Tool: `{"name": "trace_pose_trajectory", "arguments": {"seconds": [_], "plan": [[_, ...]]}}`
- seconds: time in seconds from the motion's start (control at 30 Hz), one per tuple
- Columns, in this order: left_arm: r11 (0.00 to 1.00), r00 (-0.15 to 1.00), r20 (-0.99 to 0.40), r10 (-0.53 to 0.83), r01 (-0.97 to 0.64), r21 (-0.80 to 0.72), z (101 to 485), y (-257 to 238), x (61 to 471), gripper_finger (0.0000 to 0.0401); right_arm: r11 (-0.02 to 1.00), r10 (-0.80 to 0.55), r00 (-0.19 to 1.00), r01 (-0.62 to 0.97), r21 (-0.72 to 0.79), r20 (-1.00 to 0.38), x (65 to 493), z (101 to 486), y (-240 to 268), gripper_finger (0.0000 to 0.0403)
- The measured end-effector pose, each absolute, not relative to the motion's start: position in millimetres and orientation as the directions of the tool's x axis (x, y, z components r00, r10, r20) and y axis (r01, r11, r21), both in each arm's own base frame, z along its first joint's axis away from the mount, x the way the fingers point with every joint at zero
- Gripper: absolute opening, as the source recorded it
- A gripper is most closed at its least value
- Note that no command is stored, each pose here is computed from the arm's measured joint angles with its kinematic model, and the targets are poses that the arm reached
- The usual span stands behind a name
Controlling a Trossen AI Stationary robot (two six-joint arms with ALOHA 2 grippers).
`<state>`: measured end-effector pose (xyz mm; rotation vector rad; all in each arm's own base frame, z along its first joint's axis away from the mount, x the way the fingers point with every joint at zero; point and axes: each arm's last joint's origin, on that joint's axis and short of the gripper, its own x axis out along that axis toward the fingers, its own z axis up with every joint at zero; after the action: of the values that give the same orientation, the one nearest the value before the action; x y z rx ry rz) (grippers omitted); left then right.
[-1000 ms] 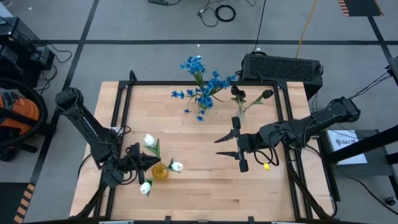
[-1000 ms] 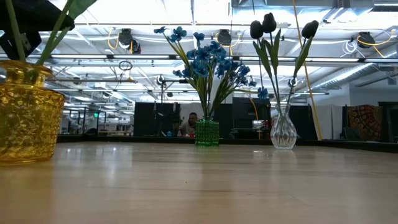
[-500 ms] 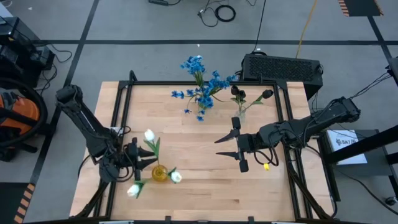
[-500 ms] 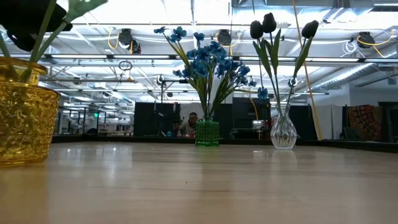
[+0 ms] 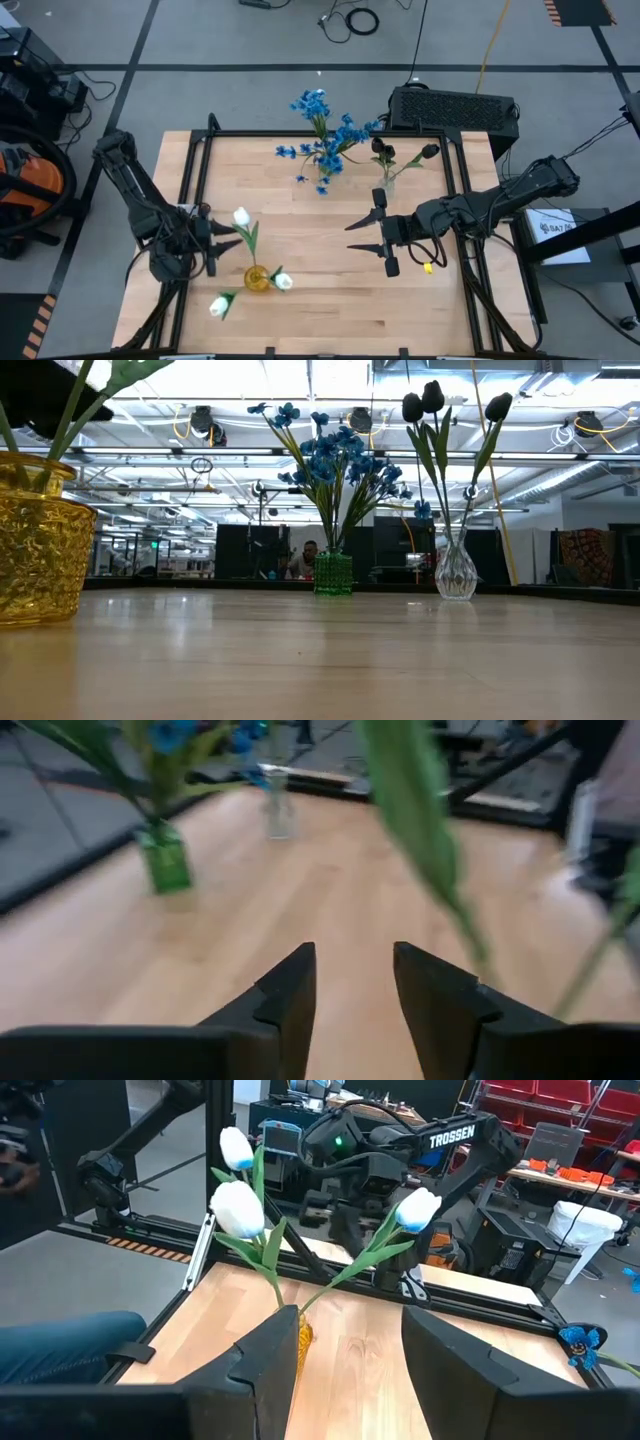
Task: Sort flowers into vase by color
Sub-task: Return to Home Position
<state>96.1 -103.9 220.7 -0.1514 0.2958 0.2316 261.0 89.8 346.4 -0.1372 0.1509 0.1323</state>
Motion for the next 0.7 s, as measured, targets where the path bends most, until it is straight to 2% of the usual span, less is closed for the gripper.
{"name": "trace_pose_trajectory", "arguments": {"seconds": [0.07, 0.27, 0.4, 0.7], "plan": [[0.958, 0.917, -0.313, 0.247, -0.28, -0.065, 218, -97, 93, 0.0128, 0.982, 0.121, 0.98, -0.141, -0.126, -0.158, 261, 346, 90, 0.0171], [0.902, 0.865, -0.341, 0.368, -0.421, -0.097, 212, -79, 93, 0.006, 0.981, 0.121, 0.98, -0.142, -0.131, -0.159, 261, 346, 90, 0.0171], [0.875, 0.837, -0.318, 0.445, -0.482, -0.047, 214, -72, 101, 0.0012, 0.98, 0.12, 0.98, -0.142, -0.136, -0.158, 261, 346, 90, 0.0171], [0.783, 0.745, -0.299, 0.596, -0.622, 0.009, 209, -53, 113, 0.0003, 0.978, 0.12, 0.98, -0.145, -0.151, -0.159, 261, 346, 90, 0.0171]]}}
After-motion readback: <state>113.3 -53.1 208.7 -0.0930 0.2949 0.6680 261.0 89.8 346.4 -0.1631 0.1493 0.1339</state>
